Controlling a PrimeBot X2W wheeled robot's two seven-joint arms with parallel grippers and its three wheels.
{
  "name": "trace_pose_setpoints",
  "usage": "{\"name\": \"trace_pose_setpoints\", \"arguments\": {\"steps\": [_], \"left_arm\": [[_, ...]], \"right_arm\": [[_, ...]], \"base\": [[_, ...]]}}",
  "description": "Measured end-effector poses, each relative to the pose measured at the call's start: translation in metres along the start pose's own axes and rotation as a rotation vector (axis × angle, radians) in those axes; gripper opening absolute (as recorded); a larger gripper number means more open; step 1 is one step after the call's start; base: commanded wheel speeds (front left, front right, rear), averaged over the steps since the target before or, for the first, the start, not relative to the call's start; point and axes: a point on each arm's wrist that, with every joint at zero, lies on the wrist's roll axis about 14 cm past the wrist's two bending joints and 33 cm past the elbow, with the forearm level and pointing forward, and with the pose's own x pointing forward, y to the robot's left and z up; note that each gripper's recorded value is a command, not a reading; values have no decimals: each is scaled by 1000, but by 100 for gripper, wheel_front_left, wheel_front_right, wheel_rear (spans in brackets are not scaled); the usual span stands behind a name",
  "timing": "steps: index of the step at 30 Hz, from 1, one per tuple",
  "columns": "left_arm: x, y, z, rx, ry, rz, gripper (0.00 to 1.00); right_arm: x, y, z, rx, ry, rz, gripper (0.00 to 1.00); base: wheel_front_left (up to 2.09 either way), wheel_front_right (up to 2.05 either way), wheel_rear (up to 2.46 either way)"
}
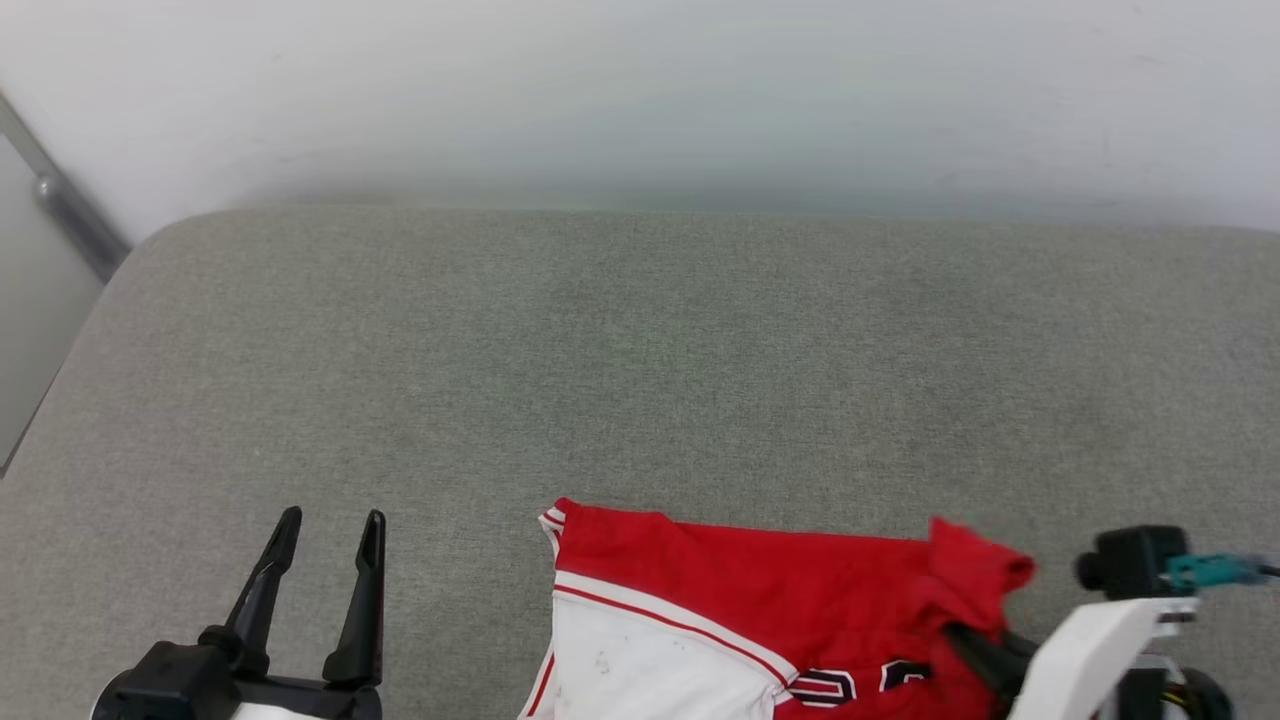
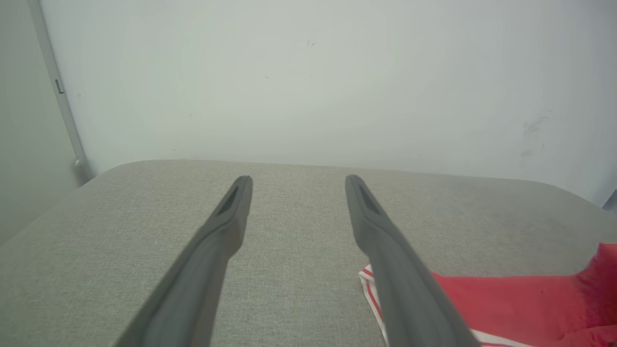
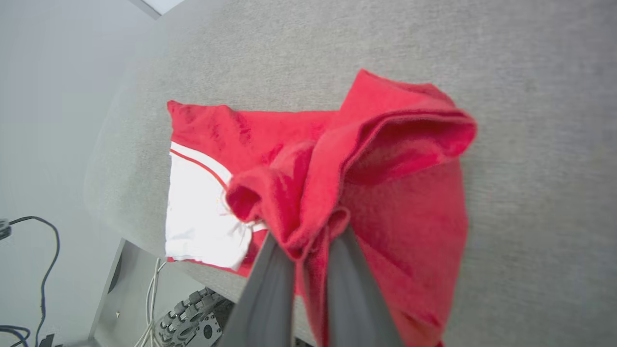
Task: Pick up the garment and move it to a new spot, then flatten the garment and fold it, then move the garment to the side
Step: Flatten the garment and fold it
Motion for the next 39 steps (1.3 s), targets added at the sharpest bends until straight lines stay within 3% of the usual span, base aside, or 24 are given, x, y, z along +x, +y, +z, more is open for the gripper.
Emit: {"name": "trace_pose_setpoints", "arguments": {"steps": [6, 16, 29, 30, 31, 32, 39], "left_arm": [[-4, 4, 2, 1, -3, 11, 100], [-14, 16, 4, 10, 1, 54, 100], [-27, 32, 0, 17, 23, 117, 100], [-28, 33, 0, 18, 24, 121, 100], [-29, 34, 0, 18, 26, 124, 100], [-29, 34, -1, 19, 27, 126, 100], [-26, 36, 2, 25, 18, 126, 100]], "right_arm": [[14, 63, 4, -27, 26, 186, 0], [43, 138, -15, -7, 104, 441, 0], [89, 163, -58, -18, 239, 488, 0], [90, 165, -60, -9, 246, 497, 18], [91, 169, -62, -18, 253, 505, 93], [92, 173, -63, -26, 258, 517, 100], [91, 193, -50, -5, 223, 581, 100]], "base": [[0, 0, 0], [0, 0, 0], [0, 0, 0], [0, 0, 0], [0, 0, 0], [0, 0, 0], [0, 0, 0]]}}
